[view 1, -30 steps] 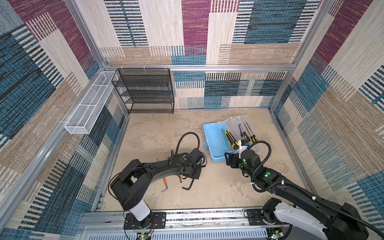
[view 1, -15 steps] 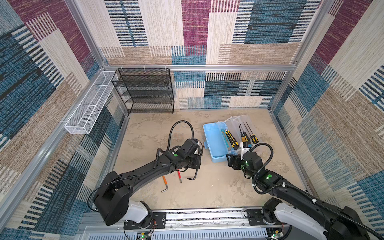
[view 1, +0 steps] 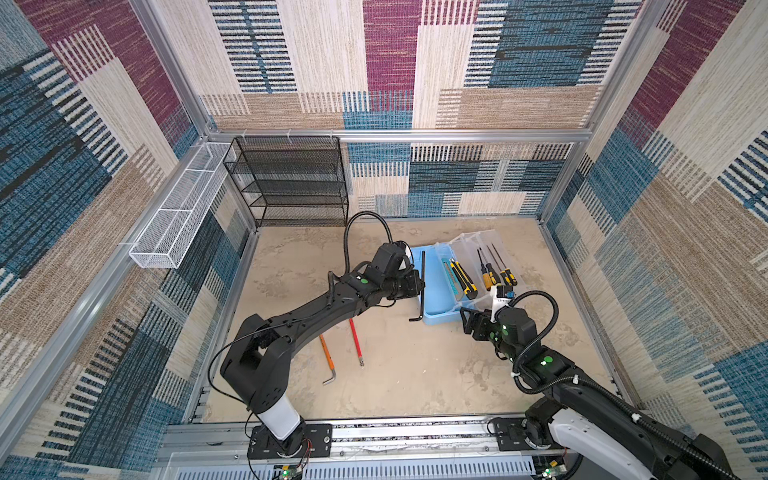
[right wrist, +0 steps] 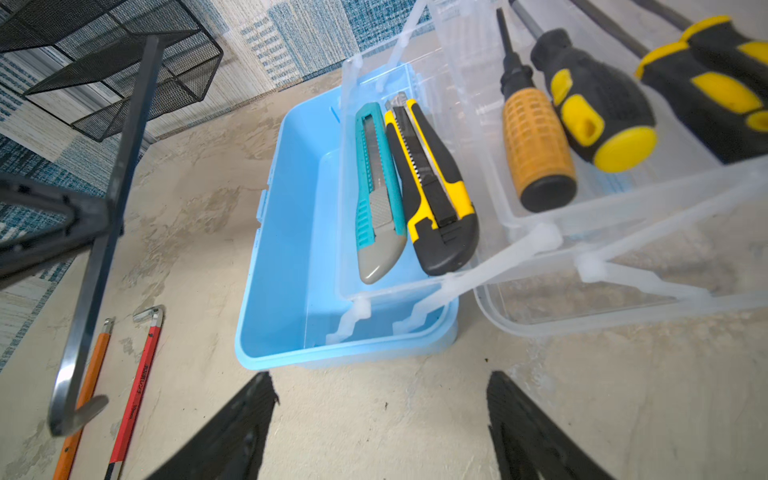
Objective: Pack the tool kit
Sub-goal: 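Close the left gripper on the black hex key and lift it over the box, then lower the black hex key into the blue box and open the left gripper, then move left gripper over the orange hex key while right reaches the red hex key, then close the right gripper on the red hex key handle and lift it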
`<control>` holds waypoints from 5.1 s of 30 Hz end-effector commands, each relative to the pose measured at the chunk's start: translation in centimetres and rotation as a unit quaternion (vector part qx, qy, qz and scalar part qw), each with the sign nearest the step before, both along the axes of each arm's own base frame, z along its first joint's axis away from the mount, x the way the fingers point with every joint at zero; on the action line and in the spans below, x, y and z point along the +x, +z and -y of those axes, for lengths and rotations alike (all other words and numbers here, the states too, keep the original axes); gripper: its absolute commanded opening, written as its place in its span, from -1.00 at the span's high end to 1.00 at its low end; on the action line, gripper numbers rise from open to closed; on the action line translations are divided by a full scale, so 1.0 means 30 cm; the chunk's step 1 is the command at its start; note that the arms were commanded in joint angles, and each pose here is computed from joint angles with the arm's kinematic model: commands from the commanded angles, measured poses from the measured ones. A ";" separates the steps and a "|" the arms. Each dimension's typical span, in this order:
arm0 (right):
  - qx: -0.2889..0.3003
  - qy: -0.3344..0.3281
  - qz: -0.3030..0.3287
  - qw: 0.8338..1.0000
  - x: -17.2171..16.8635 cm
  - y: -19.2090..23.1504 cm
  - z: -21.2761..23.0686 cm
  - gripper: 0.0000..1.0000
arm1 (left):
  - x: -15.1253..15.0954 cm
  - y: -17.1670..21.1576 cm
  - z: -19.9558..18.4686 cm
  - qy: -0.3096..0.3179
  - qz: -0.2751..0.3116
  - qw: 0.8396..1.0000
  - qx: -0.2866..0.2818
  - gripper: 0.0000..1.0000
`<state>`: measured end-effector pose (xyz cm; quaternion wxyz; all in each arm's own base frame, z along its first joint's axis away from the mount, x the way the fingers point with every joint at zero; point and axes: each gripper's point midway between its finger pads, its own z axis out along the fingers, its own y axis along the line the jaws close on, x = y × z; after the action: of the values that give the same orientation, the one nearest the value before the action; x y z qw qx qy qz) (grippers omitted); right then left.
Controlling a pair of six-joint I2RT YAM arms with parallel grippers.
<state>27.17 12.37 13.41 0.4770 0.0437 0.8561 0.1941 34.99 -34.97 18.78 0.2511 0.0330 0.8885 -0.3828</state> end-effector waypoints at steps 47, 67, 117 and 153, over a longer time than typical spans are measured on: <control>0.023 -0.018 0.012 1.000 -0.040 0.052 0.047 -0.63 | 0.203 -0.216 0.103 0.064 -0.084 0.993 -0.048 0.21; 0.061 0.099 0.028 0.993 0.021 0.153 -0.185 -0.39 | -0.043 -0.192 -0.432 0.136 0.017 0.984 0.114 -0.48; -0.061 0.152 -0.060 0.985 0.048 -0.092 -0.539 -0.52 | -0.212 -0.535 -0.413 0.048 -0.126 0.977 0.164 0.18; -0.067 0.245 -0.187 0.949 0.030 -0.332 -0.796 -0.24 | -0.437 -0.492 -0.883 0.193 -0.122 0.945 0.234 -0.16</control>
<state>28.40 35.72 3.50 0.2573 -0.1572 0.9262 0.2265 21.63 -8.32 3.94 0.1907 -0.1267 0.9679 -0.1037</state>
